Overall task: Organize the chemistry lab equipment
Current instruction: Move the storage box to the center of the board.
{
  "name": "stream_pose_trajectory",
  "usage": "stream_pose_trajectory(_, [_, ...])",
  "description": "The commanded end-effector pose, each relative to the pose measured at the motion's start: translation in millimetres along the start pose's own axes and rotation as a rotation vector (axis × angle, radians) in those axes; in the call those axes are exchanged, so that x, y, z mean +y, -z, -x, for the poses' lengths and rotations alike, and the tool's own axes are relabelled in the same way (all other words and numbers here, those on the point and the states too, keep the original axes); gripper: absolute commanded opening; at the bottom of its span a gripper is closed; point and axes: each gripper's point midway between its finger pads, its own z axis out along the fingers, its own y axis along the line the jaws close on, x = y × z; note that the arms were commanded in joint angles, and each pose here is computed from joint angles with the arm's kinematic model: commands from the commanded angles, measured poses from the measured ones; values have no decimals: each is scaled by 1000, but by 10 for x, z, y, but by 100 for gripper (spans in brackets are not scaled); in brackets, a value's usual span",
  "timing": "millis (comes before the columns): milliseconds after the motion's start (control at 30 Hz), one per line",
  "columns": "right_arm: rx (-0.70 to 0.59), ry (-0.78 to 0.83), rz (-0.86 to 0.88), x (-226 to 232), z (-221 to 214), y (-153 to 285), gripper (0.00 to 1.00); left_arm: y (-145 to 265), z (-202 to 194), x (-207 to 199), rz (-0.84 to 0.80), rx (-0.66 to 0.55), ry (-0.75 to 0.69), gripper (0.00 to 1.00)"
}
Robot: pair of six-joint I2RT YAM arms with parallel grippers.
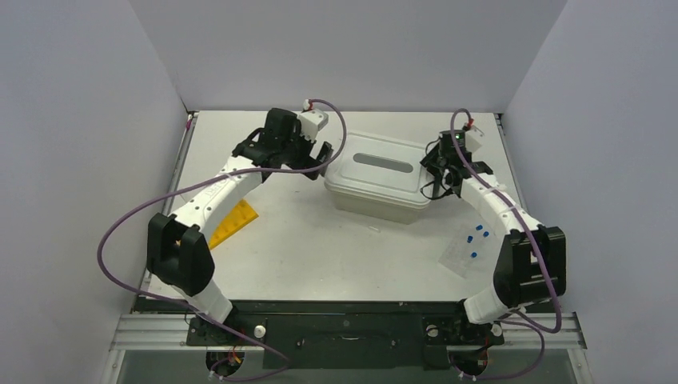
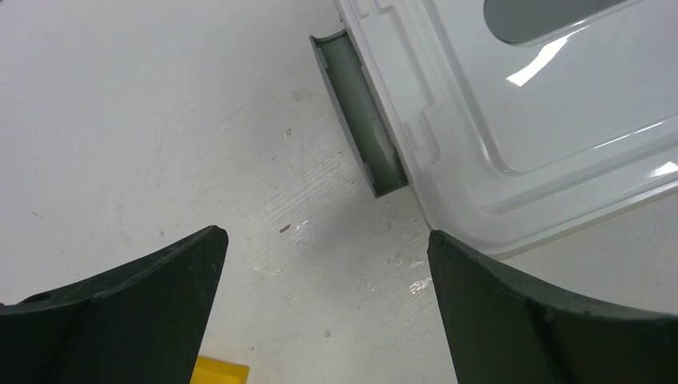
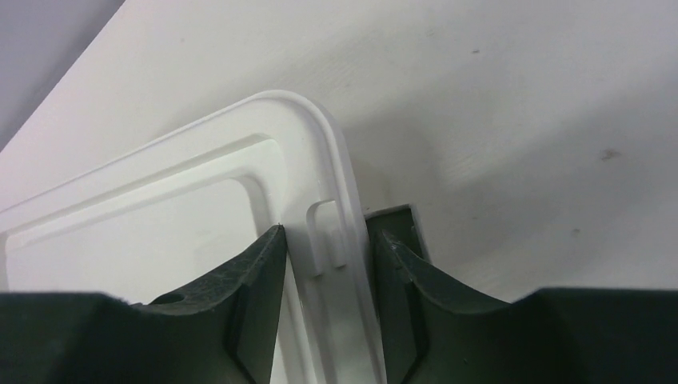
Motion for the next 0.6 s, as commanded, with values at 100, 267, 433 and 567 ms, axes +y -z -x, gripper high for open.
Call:
stream_pose_trajectory(100, [204, 229, 110, 651, -836, -43, 31, 659, -83, 416, 100, -40, 96, 97])
stream_pose_trajectory(267, [270, 295, 144, 702, -1093, -20, 28, 985, -118, 526, 121, -56, 119, 96])
stream_pose_trajectory(433, [297, 351, 152, 593, -1205, 58, 27, 1049, -173, 571, 145, -73, 122, 97])
stream_pose_trajectory(567, [298, 368, 142, 473, -1199, 91, 28, 954, -270, 643, 138, -47, 187, 97])
